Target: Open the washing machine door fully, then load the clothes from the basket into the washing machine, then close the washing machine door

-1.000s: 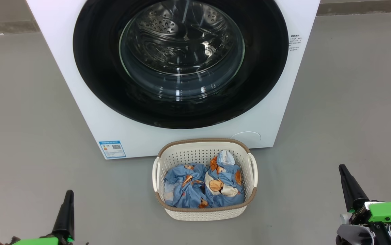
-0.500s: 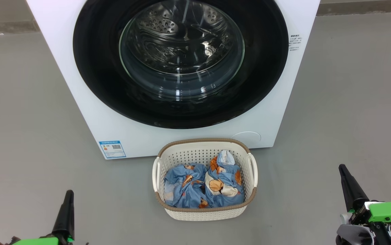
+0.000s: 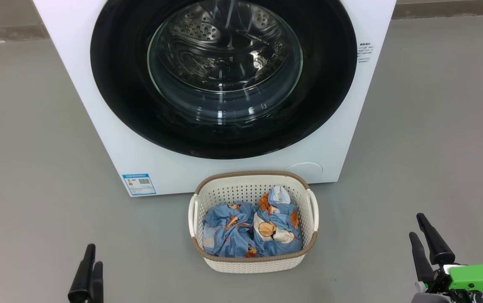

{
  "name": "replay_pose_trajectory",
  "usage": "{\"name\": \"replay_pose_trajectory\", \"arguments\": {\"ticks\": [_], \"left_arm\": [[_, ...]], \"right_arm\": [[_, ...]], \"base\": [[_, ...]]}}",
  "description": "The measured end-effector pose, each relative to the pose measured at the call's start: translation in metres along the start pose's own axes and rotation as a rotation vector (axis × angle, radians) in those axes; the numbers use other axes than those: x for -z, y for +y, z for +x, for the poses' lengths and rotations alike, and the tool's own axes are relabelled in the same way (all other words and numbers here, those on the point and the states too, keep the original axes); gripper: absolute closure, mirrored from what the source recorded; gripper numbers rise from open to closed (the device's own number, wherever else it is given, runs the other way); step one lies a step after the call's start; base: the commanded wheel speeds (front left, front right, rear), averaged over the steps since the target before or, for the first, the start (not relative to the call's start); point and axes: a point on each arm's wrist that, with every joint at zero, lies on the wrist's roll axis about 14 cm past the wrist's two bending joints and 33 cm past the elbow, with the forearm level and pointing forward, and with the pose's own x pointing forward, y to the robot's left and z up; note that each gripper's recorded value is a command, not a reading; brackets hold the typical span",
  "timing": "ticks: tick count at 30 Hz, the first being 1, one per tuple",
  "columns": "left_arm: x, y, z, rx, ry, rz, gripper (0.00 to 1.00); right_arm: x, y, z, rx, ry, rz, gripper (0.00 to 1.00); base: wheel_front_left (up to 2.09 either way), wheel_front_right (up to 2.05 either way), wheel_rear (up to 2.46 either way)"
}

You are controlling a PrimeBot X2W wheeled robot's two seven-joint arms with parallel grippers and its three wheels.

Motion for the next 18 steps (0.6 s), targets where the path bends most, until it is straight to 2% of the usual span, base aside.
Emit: {"name": "replay_pose_trajectory", "arguments": {"ticks": [18], "left_arm": [[0.005, -0.01, 0.002, 0.029, -0.016, 0.02, 0.0]], "right_arm": [[0.007, 0.015, 0.003, -0.045, 0.011, -0.008, 0.0]], "base": [[0.0, 0.0, 0.0]]}}
